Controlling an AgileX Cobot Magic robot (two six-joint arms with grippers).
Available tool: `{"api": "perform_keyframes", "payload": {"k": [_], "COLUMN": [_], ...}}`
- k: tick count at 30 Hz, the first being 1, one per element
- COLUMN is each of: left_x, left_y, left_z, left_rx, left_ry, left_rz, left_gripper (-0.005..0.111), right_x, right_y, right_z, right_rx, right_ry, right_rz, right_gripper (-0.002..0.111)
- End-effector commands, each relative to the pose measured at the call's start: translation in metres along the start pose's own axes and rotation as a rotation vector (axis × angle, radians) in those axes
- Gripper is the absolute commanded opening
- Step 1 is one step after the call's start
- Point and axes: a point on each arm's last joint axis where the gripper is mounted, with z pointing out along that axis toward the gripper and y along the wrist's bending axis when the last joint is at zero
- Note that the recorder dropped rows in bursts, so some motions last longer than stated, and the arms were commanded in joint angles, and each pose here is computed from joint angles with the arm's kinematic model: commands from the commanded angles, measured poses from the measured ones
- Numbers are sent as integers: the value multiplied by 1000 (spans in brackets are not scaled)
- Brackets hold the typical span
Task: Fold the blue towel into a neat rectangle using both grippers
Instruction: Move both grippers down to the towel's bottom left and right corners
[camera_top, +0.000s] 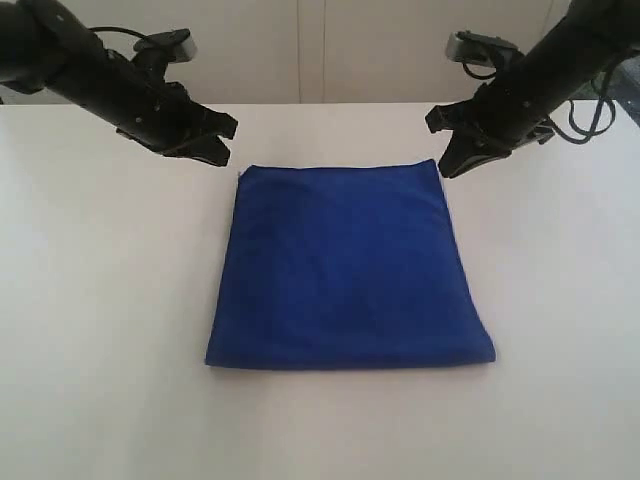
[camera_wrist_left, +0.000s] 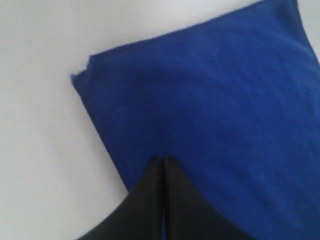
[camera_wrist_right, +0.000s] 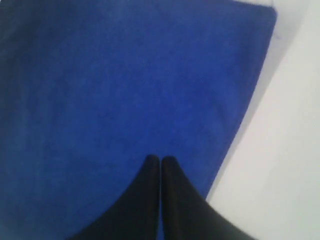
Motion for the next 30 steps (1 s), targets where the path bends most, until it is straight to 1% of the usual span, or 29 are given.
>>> {"api": "perform_keyframes", "payload": {"k": [1, 4, 7, 10, 14, 17, 20, 30], "left_x": [8, 24, 48, 72, 95, 110, 123, 150], "left_y": [-25, -41, -60, -73, -84, -88, -89, -71], "left_z": [-21, -27, -30, -28, -18, -9, -1, 10], "left_rx": [106, 108, 126, 130, 128, 113, 85, -33], "left_ry": [93, 142, 192, 232, 269, 289, 285, 255], "left_rz": [30, 67, 86, 96, 102, 95, 96, 83], "left_gripper": [0, 0, 0, 0, 0, 0, 0, 0], "right_x": [14, 29, 51, 75, 101, 117, 129, 145], "right_y": [12, 23, 36, 47, 60, 63, 61, 53], "right_z": [-18, -29, -37, -37, -28, -14, -1, 17], "right_rx": [-26, -24, -14, -6, 3, 13, 37, 68], "right_ry": [61, 64, 57, 60, 67, 90, 86, 48], "right_rz": [48, 59, 57, 58, 53, 53, 63, 123], "right_gripper": [0, 0, 0, 0, 0, 0, 0, 0]}}
